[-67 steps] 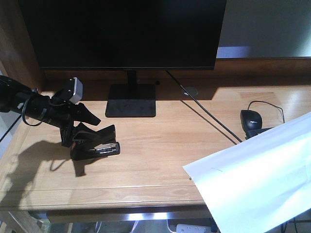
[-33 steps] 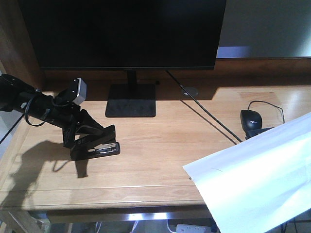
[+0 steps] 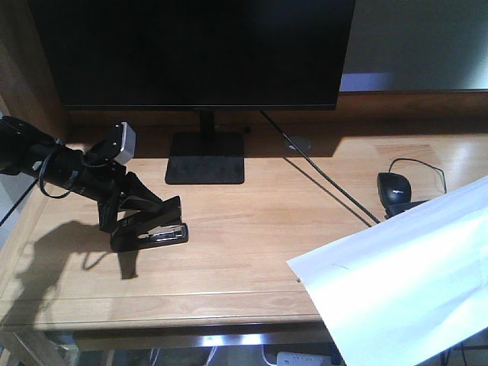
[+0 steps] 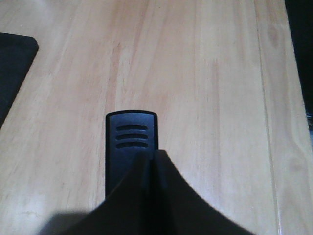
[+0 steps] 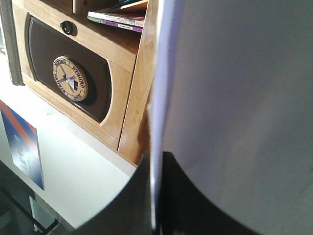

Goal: Grab stapler and paper to desk for stapling
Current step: 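Lower the stapler onto the desk near the monitor stand with the left gripper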

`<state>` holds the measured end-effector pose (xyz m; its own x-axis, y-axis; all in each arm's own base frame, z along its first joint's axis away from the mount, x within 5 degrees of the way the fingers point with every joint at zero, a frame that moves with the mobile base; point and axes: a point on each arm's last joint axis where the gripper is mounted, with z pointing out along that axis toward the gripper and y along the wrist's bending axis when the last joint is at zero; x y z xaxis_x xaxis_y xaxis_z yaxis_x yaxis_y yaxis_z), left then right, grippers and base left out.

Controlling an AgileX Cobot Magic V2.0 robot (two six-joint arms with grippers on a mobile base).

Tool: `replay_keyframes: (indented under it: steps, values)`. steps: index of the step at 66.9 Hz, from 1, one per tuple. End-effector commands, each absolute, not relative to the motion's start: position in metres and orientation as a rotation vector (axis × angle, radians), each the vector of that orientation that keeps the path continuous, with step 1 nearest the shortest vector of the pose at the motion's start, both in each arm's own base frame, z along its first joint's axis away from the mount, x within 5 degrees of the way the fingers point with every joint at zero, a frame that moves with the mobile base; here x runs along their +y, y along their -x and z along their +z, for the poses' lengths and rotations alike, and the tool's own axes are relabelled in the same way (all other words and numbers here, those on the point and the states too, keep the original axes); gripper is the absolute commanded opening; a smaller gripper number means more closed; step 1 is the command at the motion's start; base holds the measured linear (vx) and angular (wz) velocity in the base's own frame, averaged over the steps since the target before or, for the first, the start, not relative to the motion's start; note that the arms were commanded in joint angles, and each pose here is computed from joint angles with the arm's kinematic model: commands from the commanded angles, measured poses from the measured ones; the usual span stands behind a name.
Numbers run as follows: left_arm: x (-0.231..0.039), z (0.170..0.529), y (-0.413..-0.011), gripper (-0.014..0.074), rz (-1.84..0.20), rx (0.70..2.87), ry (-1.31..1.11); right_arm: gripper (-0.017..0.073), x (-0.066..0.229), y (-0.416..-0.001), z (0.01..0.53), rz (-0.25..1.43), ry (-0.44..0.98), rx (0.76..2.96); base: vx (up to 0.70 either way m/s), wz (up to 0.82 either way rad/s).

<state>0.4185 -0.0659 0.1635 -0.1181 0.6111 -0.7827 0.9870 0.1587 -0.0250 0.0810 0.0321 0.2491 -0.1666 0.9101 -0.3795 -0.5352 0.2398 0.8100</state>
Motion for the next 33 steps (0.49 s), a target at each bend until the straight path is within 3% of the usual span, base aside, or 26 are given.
replay_keyframes:
  steps: [1,33]
  values:
    - [-0.0706,0.2000,-0.4192,-0.0006,-0.744,1.725,-1.478,-0.0005,0.0324,-0.0792,0.2633,1.368,-0.381,1.043,0.00,0.00]
    - [-0.0706,0.2000,-0.4192,-0.0006,-0.744,1.725,-1.478,-0.0005,0.0324,-0.0792,0.2633,1.368,-0.381,1.043,0.00,0.00]
